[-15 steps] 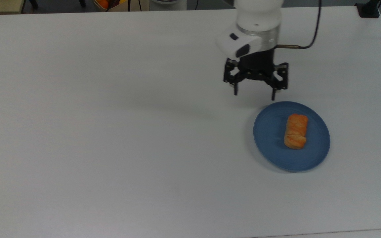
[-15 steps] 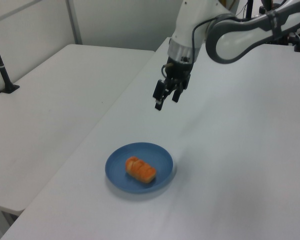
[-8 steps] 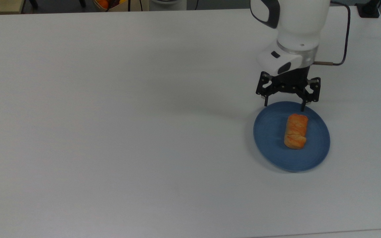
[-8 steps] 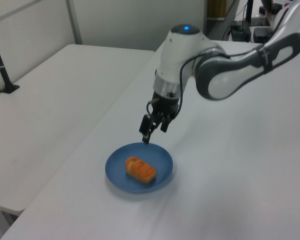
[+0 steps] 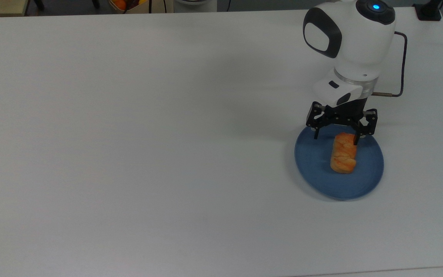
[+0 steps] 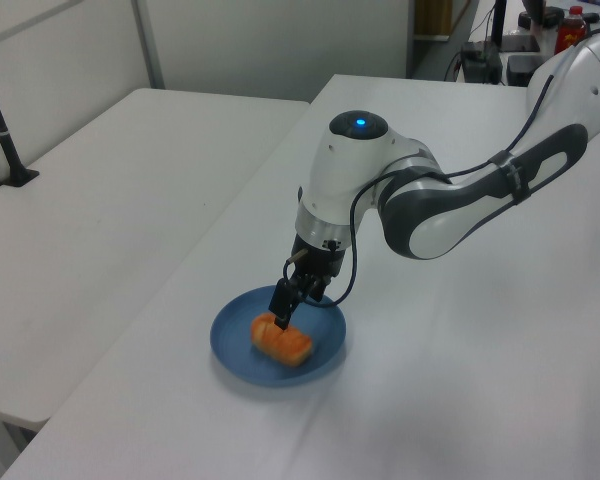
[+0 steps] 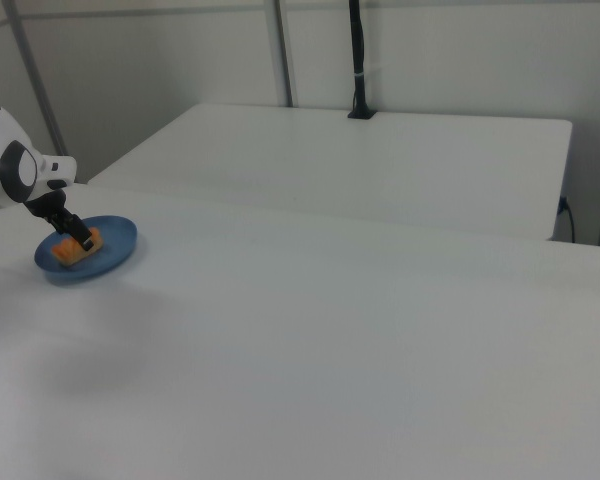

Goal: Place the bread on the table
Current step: 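Lower the gripper around the bread roll and close on it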

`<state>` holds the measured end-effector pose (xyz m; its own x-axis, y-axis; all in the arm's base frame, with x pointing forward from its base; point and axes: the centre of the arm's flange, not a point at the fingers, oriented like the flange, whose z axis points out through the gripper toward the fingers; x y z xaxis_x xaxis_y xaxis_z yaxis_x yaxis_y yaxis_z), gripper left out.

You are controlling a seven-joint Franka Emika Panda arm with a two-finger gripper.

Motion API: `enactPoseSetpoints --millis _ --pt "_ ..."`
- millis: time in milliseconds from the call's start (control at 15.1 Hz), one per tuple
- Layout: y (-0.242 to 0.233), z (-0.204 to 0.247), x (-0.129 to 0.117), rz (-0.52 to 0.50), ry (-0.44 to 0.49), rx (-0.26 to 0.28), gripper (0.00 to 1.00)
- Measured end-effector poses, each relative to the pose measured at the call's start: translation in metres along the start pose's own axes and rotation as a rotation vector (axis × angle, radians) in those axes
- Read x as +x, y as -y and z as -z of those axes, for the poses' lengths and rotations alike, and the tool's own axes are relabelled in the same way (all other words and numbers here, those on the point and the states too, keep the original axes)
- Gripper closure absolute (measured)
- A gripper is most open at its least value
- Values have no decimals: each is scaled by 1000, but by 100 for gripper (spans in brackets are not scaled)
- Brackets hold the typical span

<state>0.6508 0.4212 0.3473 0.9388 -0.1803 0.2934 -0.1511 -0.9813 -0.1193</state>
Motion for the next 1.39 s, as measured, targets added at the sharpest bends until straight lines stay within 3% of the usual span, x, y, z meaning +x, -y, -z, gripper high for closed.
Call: enactPoseSetpoints --millis 531,1062,1129,1195,1328,1394 --pt "16 -16 -13 -25 -66 3 0" --pt "20 -34 -20 -27 -71 1 2" --pt "20 -34 -19 -24 -74 0 5" --pt "20 -34 -19 -18 -80 -3 15" --pt "20 -34 -19 -1 -94 -14 19" --pt "21 -35 -19 9 -101 -21 26"
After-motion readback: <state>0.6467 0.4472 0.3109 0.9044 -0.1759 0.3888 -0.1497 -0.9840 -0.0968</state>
